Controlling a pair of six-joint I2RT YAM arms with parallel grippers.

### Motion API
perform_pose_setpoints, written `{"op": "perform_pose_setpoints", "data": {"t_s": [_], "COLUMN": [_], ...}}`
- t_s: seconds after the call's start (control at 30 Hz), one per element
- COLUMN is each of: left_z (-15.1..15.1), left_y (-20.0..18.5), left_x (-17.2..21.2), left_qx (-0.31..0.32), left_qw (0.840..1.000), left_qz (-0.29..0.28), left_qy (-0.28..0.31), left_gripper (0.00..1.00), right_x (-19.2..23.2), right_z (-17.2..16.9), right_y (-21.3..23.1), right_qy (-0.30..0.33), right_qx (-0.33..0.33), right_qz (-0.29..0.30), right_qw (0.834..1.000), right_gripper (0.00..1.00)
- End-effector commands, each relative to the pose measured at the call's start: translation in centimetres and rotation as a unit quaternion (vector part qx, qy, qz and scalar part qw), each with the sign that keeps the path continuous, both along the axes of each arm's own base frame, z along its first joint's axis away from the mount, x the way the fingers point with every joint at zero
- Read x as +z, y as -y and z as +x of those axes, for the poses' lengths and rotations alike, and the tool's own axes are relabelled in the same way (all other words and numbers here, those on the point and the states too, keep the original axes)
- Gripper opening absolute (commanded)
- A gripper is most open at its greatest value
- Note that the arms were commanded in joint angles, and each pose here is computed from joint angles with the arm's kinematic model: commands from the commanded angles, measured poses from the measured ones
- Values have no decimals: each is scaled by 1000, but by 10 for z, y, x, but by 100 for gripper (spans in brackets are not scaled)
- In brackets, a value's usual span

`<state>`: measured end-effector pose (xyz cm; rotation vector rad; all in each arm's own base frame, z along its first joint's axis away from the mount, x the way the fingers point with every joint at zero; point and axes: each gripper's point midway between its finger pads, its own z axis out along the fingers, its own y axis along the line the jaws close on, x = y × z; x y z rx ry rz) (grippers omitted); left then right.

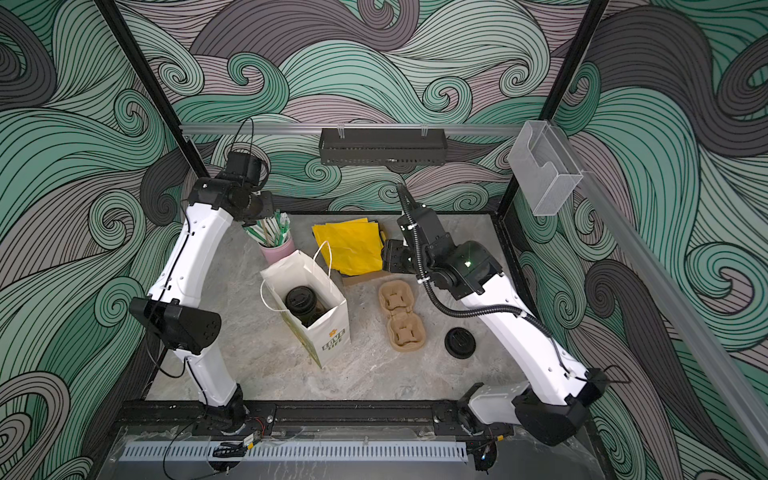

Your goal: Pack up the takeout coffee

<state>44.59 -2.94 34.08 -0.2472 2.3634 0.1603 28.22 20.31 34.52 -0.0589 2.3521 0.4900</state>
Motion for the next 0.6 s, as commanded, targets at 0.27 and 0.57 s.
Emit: {"op": "perform_pose_setpoints", "data": {"t_s": [0.27,0.57], "left_z": [-51,-105], "left_y": [-21,-22], "left_x": [74,134], "left_qx": [8,2], "left_qw": [997,987], "left_qz": [9,-41], "left_qy": [71,153], "left_gripper": [0,0], "right_x": [16,46], "right_z": [-6,-17], "right_y": [14,-35], "right_qy": [26,51], "right_qx": [-2,178], "right_qz": [-6,-9], "right_qw": [1000,983], "right_gripper": [63,61]}}
